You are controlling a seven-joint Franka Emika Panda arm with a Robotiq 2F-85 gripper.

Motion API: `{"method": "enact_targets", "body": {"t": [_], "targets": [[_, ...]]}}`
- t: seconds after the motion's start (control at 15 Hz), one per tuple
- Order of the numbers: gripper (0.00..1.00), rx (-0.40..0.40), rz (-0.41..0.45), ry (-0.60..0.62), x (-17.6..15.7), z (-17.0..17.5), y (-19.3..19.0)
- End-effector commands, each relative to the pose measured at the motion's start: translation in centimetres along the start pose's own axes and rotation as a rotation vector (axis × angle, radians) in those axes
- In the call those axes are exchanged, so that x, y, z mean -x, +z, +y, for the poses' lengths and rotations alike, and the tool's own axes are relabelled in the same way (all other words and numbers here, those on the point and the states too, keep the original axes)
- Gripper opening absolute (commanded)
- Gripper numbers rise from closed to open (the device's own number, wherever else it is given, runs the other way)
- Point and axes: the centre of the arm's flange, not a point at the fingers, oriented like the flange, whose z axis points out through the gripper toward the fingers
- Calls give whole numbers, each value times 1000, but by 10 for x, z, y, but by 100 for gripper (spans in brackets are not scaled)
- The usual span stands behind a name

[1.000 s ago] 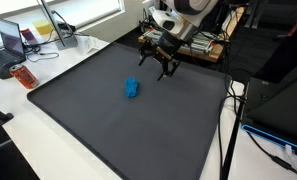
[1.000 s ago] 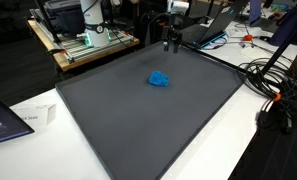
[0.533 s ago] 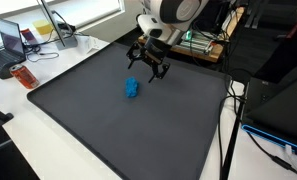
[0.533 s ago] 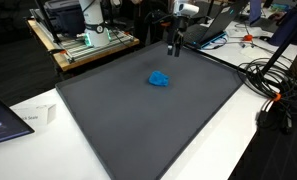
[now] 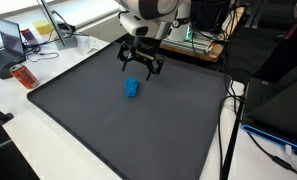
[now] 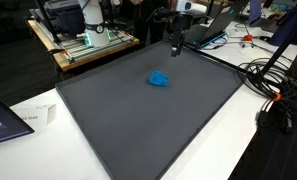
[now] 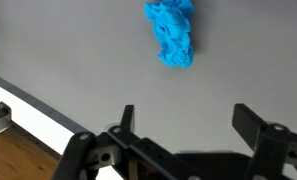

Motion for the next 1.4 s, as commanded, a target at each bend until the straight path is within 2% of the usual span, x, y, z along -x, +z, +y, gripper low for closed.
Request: {"method": "enact_targets", "body": {"t": [0.0, 0.27, 0.67, 0.93, 1.0, 1.33], "targets": [[100, -108, -31, -50, -46, 26, -17], [100, -170, -34, -75, -42, 52, -1], [100, -174, -16, -120, -41, 84, 5], [100, -220, 60, -266, -51, 112, 10], [100, -162, 50, -204, 4, 79, 31], [100, -183, 85, -243, 2, 95, 32]]}}
